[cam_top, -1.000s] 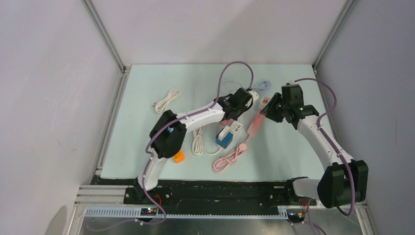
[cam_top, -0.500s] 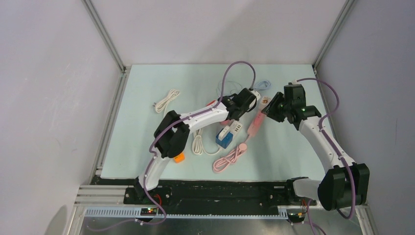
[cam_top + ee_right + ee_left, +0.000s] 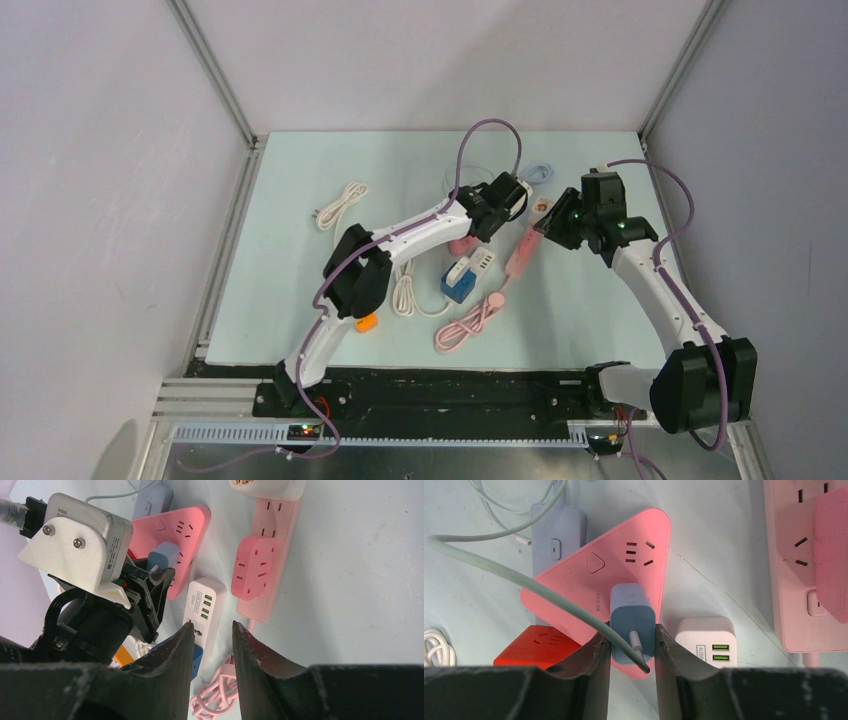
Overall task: Insert the plug
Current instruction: Insert the plug into the socket, then press the plug into the socket.
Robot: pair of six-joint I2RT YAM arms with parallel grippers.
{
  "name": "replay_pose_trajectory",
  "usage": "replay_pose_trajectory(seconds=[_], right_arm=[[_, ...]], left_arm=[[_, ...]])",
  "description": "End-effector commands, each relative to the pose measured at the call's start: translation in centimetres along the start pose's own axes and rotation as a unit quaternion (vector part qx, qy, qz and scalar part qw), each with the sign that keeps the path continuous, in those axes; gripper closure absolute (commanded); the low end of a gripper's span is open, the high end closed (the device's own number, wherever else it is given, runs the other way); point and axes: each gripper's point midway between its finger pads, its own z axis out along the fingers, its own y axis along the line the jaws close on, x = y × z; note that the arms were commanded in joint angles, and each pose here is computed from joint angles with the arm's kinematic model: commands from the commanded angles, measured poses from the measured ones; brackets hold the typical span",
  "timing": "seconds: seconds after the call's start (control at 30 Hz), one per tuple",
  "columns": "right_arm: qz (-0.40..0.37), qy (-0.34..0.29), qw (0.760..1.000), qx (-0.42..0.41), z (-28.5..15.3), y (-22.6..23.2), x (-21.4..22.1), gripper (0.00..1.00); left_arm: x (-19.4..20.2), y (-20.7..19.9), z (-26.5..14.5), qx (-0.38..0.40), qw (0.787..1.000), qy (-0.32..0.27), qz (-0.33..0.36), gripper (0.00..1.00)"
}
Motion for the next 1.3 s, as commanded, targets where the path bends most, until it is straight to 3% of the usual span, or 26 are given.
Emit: replay_pose_trajectory(seconds=[0.0,0.17,0.4,0.63,0.83,1.0,1.1,1.27], right_arm=[[0.006,-0.011,1.000,-0.017,-0.7,0.6,-0.4,0.61],[0.006,-0.015,1.000,-0.019,-0.9,0.8,-0.6,0.61],[0.005,-0.018,1.000,-0.022,-1.2,0.9,-0.6,0.61],[0.004,-0.026,0.999,-0.028,-1.8,1.1,-0.9,0.61],[0.004,-0.019,1.000,-0.020,-1.6,0.7,-0.5,0.57],[-0.003,0.007,1.000,-0.026,-1.0,0.9,0.5,0.39],[-0.005,0.024,0.999,-0.040,-0.5,1.8,1.2,0.37],[0.019,0.051,0.997,-0.062,0.7,3.1,2.1,0.48]], left_arm=[[7.0,0.9,1.2,-0.010,0.992,0.125,0.013,0.85],[4.6,1.3,0.3,-0.023,0.996,0.081,0.028,0.69],[1.1,1.3,-1.1,-0.030,0.999,0.019,0.014,0.38],[-1.2,1.7,-2.7,-0.036,0.999,-0.026,-0.002,0.29],[-1.6,1.4,-4.5,-0.023,0.999,-0.045,-0.004,0.27],[-1.0,1.4,-6.2,-0.008,0.998,-0.054,-0.016,0.29],[-1.1,0.9,-7.2,0.014,0.998,-0.062,-0.019,0.33],[-0.6,0.7,-7.8,0.024,0.997,-0.061,-0.036,0.56]])
